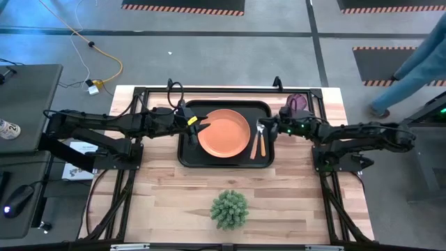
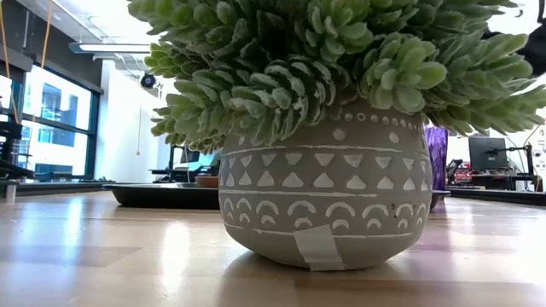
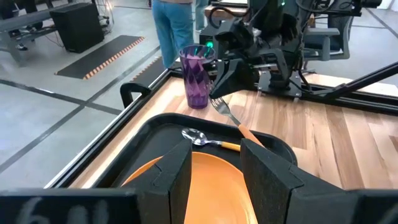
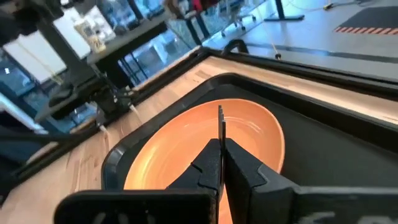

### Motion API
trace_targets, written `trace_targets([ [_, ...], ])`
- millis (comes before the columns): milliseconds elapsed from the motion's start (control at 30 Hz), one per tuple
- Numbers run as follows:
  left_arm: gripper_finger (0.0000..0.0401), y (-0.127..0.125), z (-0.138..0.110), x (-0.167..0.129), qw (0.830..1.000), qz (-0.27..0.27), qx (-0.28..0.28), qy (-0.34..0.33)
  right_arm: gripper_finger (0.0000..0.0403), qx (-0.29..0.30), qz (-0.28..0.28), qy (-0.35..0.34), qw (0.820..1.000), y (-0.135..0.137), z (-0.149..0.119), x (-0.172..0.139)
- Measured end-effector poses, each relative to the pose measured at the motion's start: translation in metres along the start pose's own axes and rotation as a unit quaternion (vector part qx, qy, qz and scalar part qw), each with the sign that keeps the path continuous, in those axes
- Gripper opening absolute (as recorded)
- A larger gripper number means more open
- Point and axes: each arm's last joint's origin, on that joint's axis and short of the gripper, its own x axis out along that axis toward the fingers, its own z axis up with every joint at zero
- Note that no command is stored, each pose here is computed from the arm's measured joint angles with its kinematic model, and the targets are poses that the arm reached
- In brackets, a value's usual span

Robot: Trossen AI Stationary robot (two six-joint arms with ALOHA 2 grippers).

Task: Pick and place plate/cup/fork/spoon on tray
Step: Put the yellow fork on the black tray

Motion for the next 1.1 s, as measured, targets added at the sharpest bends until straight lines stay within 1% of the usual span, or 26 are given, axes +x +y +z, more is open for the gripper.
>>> trace_targets([
  [67, 0.0129, 0.0, 0.0, 0.0, 1.0, 0.0, 0.004, 0.0, 0.0, 0.01, 0.021, -0.019, 1.0, -0.004, 0.001, -0.003],
  [133, 0.0129, 0.0, 0.0, 0.0, 1.0, 0.0, 0.004, 0.0, 0.0, 0.012, 0.036, -0.022, 0.999, -0.007, 0.006, -0.003],
  [300, 0.0129, 0.0, 0.0, 0.0, 1.0, 0.0, 0.002, -0.001, 0.0, 0.006, 0.033, 0.006, 0.999, -0.016, 0.021, 0.002],
  [433, 0.0129, 0.0, 0.0, 0.0, 1.0, 0.0, -0.004, -0.001, 0.0, 0.0, 0.037, 0.017, 0.999, -0.02, 0.024, 0.002],
  [733, 0.0129, 0.0, 0.001, 0.0, 1.0, 0.0, -0.006, -0.005, 0.0, -0.002, 0.042, 0.043, 0.998, -0.018, 0.018, 0.003],
  [900, 0.0129, 0.0, 0.001, 0.0, 1.0, 0.001, -0.006, -0.004, 0.0, 0.003, 0.013, 0.058, 0.998, -0.017, 0.008, 0.01],
  [1100, 0.0129, 0.0, 0.001, 0.0, 1.0, 0.001, -0.005, -0.004, 0.0, 0.007, 0.0, 0.042, 0.999, -0.022, 0.003, 0.021],
])
